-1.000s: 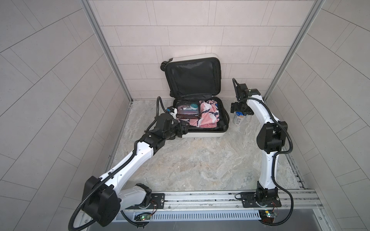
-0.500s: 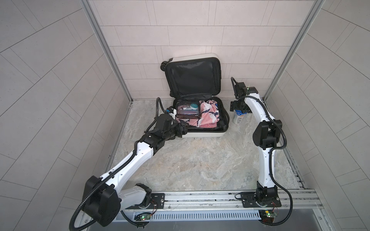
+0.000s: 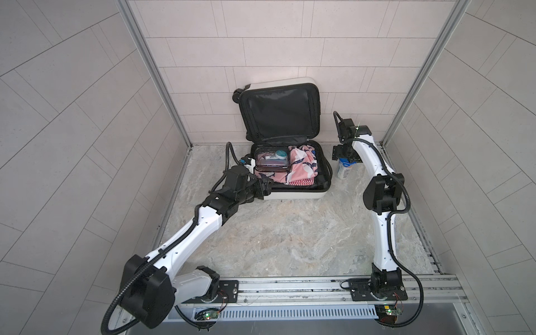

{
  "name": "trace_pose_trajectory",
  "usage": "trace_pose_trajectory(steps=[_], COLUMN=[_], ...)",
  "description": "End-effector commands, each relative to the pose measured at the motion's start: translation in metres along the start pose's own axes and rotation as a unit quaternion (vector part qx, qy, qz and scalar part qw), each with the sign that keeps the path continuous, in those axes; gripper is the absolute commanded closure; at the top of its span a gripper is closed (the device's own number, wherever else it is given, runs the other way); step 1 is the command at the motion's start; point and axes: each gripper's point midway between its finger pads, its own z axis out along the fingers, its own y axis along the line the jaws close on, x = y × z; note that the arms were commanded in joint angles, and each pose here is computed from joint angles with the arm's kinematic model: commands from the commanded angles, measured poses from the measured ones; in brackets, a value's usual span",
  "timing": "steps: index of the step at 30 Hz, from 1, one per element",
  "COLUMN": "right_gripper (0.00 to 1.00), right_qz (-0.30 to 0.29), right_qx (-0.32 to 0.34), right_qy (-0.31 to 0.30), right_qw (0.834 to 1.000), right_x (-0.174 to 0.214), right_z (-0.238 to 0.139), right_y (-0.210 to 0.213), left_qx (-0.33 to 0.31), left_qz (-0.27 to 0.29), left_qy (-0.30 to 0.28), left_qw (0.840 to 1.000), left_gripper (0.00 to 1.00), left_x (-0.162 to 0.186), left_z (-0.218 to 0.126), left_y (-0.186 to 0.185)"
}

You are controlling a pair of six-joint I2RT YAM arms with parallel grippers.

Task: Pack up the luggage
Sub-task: 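Grasp the blue-lidded clear container with the right gripper and lift it, then carry the container into the suitcase with the right gripper and lay it down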

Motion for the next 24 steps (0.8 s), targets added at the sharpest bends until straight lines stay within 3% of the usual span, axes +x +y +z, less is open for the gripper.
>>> trace_pose_trajectory(steps=[1, 8, 15, 24], right_gripper=[0.06, 0.14, 0.18, 0.24], right_qz=[0.007, 0.020, 0.039, 0.063], right_qx=[0.004, -0.005, -0.014, -0.062], right_qy=[0.003, -0.021, -0.077, -0.143], right_qw=[1.000, 1.000, 0.996, 0.986], right_x=[0.002, -0.006, -0.019, -0.016], right_z=[0.000, -0.024, -0.079, -0.149], right_y=[0.002, -0.002, -0.017, -0.027], left_qx=[-0.001, -0.003, 0.024, 0.054], left_qz=[-0.006, -0.010, -0.012, -0.013], left_qy=[-0.002, 0.009, 0.032, 0.014], left_qw=[1.000, 1.000, 0.999, 0.998], left_gripper=[0.19, 0.19, 0.20, 0.21], left_x=[0.000, 0.004, 0.000, -0.024], left_z=[0.002, 0.009, 0.030, 0.046], left_y=[0.004, 0.007, -0.005, -0.022])
